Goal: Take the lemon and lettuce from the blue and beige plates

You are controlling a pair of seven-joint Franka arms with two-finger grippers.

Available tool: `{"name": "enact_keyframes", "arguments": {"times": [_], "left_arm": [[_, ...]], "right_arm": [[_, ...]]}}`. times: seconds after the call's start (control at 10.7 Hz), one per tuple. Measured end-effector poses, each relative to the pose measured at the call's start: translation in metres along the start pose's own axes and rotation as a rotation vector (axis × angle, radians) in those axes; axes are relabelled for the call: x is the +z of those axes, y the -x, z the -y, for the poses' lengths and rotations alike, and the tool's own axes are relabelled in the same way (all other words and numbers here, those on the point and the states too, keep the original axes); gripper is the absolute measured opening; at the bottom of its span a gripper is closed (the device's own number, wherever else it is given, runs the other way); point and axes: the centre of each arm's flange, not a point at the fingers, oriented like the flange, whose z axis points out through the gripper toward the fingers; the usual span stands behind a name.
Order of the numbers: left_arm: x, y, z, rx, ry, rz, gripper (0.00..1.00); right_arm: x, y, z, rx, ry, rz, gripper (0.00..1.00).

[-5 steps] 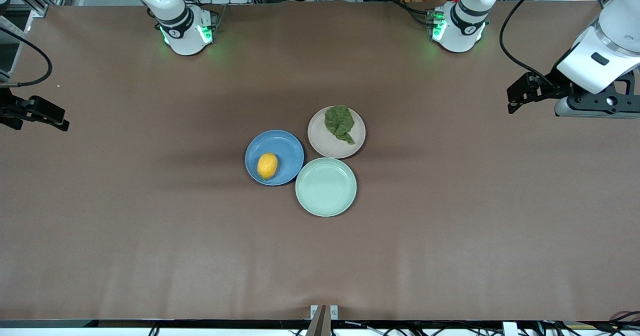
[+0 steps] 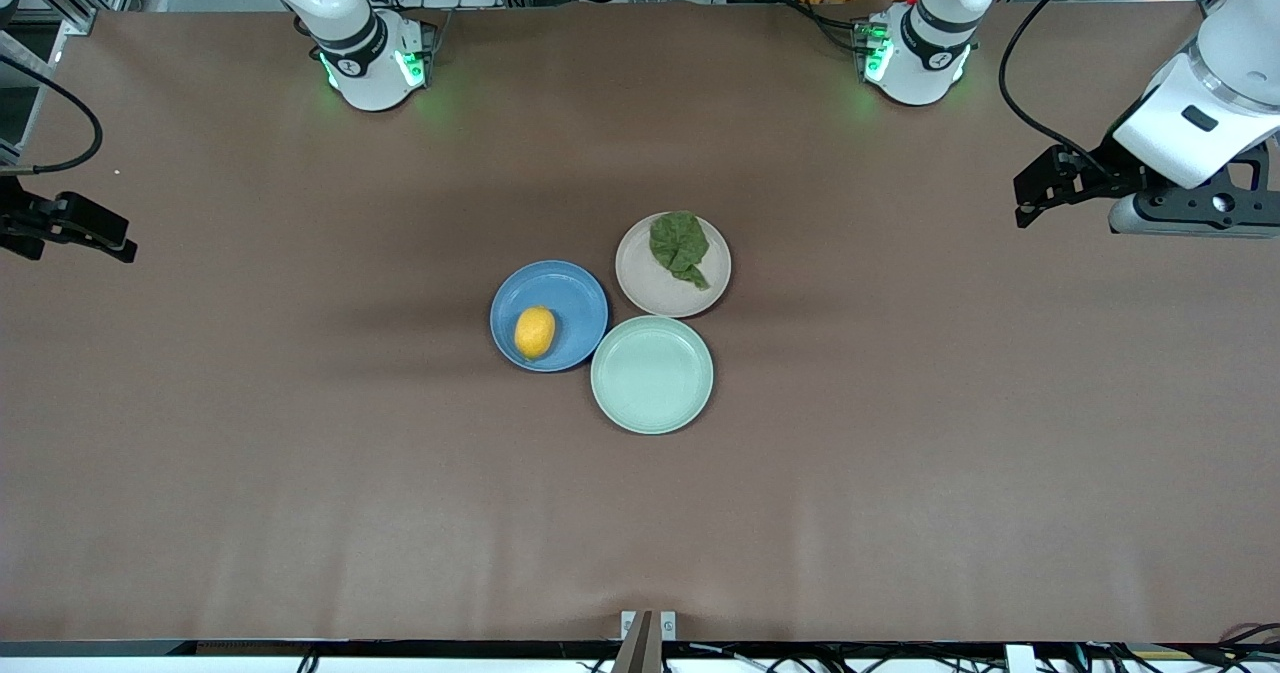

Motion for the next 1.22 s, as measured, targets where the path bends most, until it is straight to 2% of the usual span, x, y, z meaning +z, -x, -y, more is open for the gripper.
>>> {"name": "enact_keyframes", "arguments": {"times": [0.75,1.22], "left_arm": [[0.002,0.0,-0.008,0.015,0.0,0.006,1.0],[0.007,0.008,-0.015,0.029,-0.007,0.064,1.0]], "right_arm": [[0.0,0.0,-0.001,0.001,0.0,0.001,1.0],[0.0,0.0,-0.001,0.001,0.0,0.002,1.0]]}}
